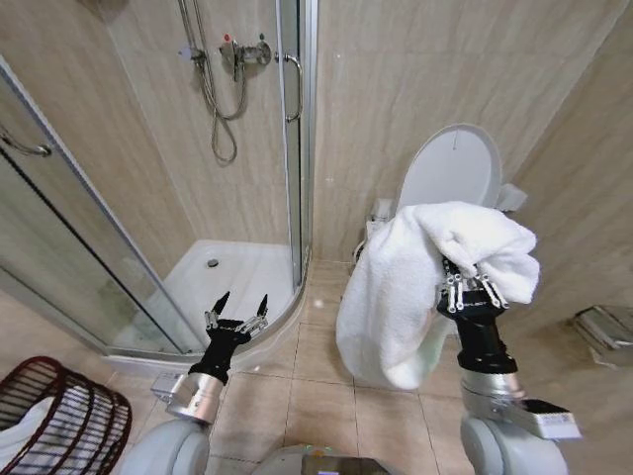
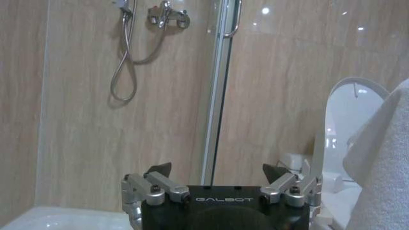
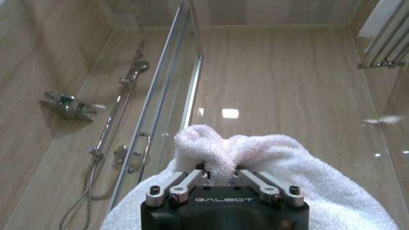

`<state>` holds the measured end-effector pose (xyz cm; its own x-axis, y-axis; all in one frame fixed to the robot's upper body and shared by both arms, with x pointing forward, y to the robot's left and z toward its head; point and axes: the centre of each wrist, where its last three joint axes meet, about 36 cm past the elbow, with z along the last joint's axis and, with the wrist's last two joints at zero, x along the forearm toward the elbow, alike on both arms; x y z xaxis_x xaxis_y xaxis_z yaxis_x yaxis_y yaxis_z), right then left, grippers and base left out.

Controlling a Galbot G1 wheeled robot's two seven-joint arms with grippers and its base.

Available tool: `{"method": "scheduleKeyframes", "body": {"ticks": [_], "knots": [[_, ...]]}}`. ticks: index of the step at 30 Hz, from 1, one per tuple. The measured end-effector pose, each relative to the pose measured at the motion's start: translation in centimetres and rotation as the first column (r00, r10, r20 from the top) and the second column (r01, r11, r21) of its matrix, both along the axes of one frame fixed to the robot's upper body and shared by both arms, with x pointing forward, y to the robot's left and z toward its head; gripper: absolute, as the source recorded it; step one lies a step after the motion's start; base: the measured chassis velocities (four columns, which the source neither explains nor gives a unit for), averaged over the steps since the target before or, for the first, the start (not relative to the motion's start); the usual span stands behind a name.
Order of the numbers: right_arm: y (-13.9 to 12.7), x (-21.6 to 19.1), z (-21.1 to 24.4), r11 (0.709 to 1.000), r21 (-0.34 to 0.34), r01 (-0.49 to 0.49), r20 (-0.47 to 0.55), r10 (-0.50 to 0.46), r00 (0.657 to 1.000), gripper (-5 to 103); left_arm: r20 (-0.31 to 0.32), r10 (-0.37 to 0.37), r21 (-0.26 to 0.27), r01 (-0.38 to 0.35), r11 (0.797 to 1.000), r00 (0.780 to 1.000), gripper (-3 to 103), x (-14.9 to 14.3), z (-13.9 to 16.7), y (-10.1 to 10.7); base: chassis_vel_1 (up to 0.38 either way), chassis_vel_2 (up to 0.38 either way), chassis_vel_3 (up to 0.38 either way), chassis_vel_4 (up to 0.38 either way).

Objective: Discard the used towel into the hamper.

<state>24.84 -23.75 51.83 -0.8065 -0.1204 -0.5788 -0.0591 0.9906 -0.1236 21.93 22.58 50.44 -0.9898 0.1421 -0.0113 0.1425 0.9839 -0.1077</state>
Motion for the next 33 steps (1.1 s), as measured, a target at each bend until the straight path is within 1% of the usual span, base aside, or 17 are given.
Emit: {"method": "scheduleKeyframes", "body": {"ticks": [10, 33], "knots": [[0.45, 0.14, -0.27, 1.0, 0.008, -0.001, 0.001, 0.001, 1.0, 14, 0.0, 0.0, 0.0, 0.0, 1.0, 1.0, 97, 0.0, 0.0, 0.0, 0.0, 0.0, 0.0, 0.0], [0.33, 0.35, -0.14, 1.0, 0.01, -0.009, 0.002, 0.009, 1.0, 14, 0.0, 0.0, 0.0, 0.0, 1.0, 1.0, 97, 0.0, 0.0, 0.0, 0.0, 0.0, 0.0, 0.0]]}}
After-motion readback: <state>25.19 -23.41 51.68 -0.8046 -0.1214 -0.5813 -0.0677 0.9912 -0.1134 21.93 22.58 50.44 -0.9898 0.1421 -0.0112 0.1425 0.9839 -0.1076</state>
